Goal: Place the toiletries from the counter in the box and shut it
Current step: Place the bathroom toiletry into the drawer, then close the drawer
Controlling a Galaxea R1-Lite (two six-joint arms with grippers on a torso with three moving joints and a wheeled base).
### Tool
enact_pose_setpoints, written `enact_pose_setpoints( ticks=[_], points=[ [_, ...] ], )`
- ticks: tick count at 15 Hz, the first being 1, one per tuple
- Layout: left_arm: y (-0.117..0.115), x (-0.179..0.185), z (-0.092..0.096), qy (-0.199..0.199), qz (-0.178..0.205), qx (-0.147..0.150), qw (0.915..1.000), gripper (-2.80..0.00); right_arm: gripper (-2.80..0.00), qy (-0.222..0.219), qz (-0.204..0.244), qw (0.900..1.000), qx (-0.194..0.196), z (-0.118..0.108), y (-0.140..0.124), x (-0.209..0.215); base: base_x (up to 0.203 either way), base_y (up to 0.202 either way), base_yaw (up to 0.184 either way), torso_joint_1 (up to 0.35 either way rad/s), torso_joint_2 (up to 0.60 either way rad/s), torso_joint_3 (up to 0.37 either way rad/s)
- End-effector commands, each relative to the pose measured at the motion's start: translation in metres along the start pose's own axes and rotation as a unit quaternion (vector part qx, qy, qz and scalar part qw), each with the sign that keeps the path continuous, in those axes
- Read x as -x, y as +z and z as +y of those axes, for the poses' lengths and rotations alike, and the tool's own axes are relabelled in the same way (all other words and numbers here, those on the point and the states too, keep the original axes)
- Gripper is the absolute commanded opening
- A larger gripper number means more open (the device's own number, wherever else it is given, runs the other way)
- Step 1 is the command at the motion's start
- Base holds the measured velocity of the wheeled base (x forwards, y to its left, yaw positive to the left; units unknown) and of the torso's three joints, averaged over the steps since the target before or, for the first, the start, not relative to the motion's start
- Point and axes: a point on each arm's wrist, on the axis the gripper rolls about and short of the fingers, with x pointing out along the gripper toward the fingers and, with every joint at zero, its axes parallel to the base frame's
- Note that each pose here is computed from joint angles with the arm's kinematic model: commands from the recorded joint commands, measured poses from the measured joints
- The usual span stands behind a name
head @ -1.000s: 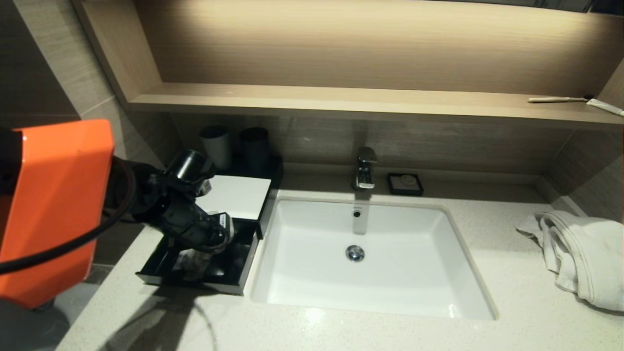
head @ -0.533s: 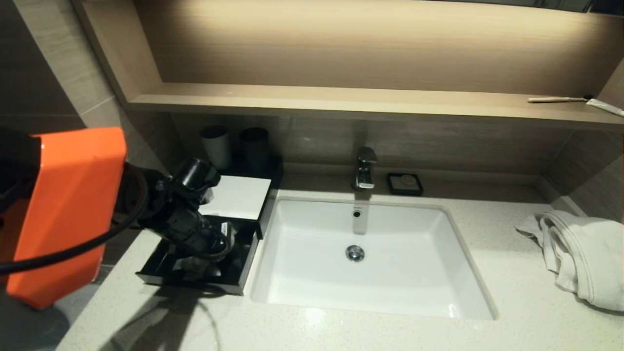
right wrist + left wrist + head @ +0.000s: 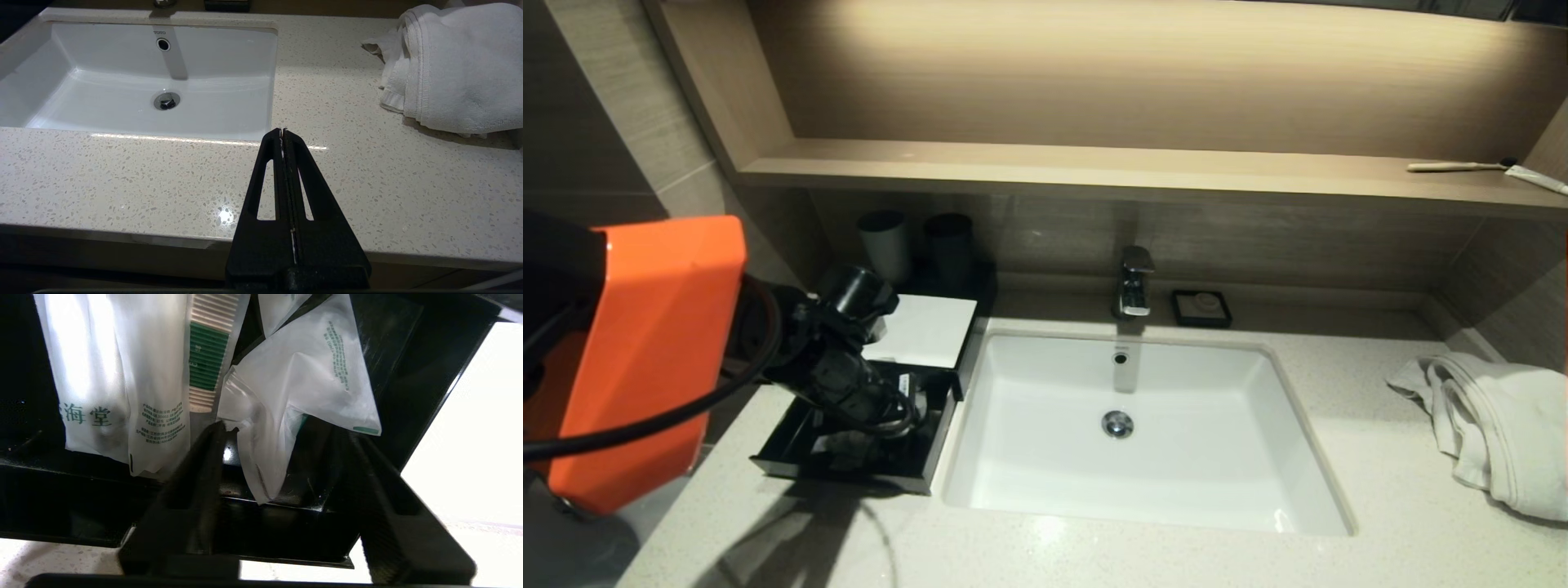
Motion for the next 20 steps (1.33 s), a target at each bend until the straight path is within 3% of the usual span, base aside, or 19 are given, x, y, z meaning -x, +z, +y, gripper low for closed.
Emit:
enact_pose_setpoints(
  ticks=[1, 7, 8, 13, 20],
  points=[
    [0.001, 0.005, 0.000, -0.001, -0.005, 0.002, 1.0000, 0.00, -2.80, 0.000, 0.000, 1.000, 0.000, 0.000, 0.000, 0.000, 0.000, 0.000, 0.000, 0.000, 0.00, 0.000],
    [0.001, 0.046, 0.000, -0.018, -0.052, 0.001, 0.9985, 0.00, -2.80, 0.000, 0.000, 1.000, 0.000, 0.000, 0.000, 0.000, 0.000, 0.000, 0.000, 0.000, 0.00, 0.000],
    [-0.002, 0.052, 0.001, -0.019, -0.053, 0.001, 0.9984, -2.80, -2.80, 0.000, 0.000, 1.000, 0.000, 0.000, 0.000, 0.000, 0.000, 0.000, 0.000, 0.000, 0.00, 0.000],
    [-0.032, 0.068, 0.013, -0.005, -0.019, -0.001, 0.9998, -2.80, -2.80, 0.000, 0.000, 1.000, 0.000, 0.000, 0.000, 0.000, 0.000, 0.000, 0.000, 0.000, 0.00, 0.000],
    [-0.064, 0.054, 0.027, 0.018, 0.036, -0.001, 0.9992, -2.80, -2.80, 0.000, 0.000, 1.000, 0.000, 0.000, 0.000, 0.000, 0.000, 0.000, 0.000, 0.000, 0.00, 0.000]
  ],
)
